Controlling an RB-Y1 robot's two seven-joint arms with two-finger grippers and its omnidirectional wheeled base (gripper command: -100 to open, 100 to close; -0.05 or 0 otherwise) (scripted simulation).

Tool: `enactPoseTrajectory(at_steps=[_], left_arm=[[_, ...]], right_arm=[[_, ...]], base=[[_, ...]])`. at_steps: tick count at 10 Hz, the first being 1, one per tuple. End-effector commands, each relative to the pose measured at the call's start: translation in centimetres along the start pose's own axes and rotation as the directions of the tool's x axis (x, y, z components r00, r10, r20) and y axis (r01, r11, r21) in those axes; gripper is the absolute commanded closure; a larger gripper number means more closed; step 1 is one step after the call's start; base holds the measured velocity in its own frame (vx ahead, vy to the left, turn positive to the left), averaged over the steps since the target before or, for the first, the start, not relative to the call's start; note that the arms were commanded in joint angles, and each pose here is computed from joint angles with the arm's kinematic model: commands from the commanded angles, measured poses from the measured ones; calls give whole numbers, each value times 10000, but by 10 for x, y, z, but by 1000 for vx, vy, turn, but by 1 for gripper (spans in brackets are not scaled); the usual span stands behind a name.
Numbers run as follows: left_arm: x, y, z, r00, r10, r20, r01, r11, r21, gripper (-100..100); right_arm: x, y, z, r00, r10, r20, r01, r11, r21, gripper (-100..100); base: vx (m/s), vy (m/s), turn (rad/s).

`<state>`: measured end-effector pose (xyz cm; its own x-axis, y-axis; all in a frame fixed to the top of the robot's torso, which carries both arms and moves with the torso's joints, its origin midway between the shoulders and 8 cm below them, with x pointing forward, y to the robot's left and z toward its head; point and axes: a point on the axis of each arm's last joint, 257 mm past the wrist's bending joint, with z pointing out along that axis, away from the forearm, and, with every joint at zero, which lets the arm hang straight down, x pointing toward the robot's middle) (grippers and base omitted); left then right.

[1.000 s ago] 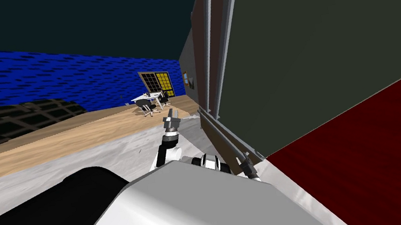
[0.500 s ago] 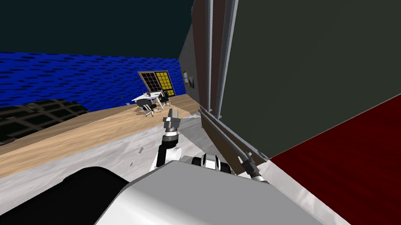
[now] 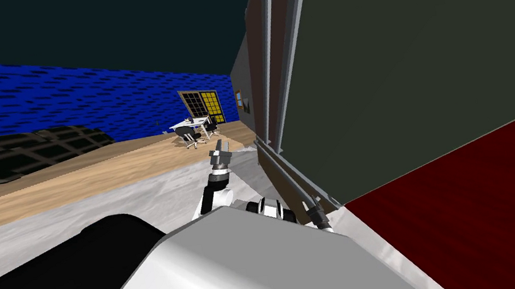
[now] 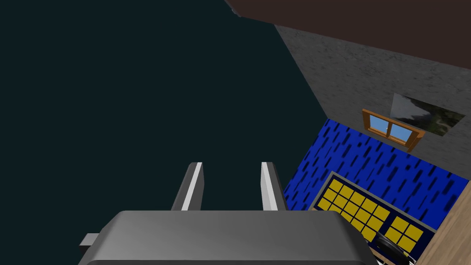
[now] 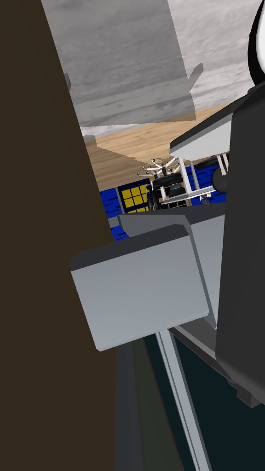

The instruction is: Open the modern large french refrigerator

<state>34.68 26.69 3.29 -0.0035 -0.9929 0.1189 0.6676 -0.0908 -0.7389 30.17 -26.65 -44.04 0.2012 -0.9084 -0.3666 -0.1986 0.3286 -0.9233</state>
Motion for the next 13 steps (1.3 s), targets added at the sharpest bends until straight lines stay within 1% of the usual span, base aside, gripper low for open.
enactPoseTrajectory(at_steps=[1, 2, 4, 5, 8, 9, 13], left_arm=[[0, 0, 0, 10000, 1, 0, -1, 10000, 0, 0], [0, 0, 0, 10000, 1, 0, -1, 10000, 0, 0], [0, 0, 0, 10000, -3, 1, 3, 10000, 1, 0], [0, 0, 0, 10000, -4, 1, 4, 10000, 2, 0], [0, 0, 0, 10000, -5, 1, 5, 10000, 2, 0], [0, 0, 0, 10000, -4, 1, 4, 10000, 2, 0], [0, 0, 0, 10000, -3, 1, 3, 10000, 2, 0]], right_arm=[[-3, 2, -2, 10000, 46, 46, -47, 10000, 48, 100], [4, -6, -1, 10000, -59, 48, 58, 10000, 81, 100], [14, -12, -2, 9999, -145, -42, 145, 9999, 15, 100], [23, -17, -3, 9996, -232, -132, 231, 9997, -47, 100], [41, -29, -4, 9987, -407, -313, 402, 9991, -165, 100], [37, -34, 0, 9988, -449, -179, 450, 9990, 30, 100], [36, -32, -4, 9989, -448, -165, 447, 9990, -67, 100]], base=[[-13, -17, -13], [-64, 93, -29], [-84, 173, -19], [-116, 226, -23], [-119, 192, -12], [-56, 81, -13], [-85, 134, -23]])
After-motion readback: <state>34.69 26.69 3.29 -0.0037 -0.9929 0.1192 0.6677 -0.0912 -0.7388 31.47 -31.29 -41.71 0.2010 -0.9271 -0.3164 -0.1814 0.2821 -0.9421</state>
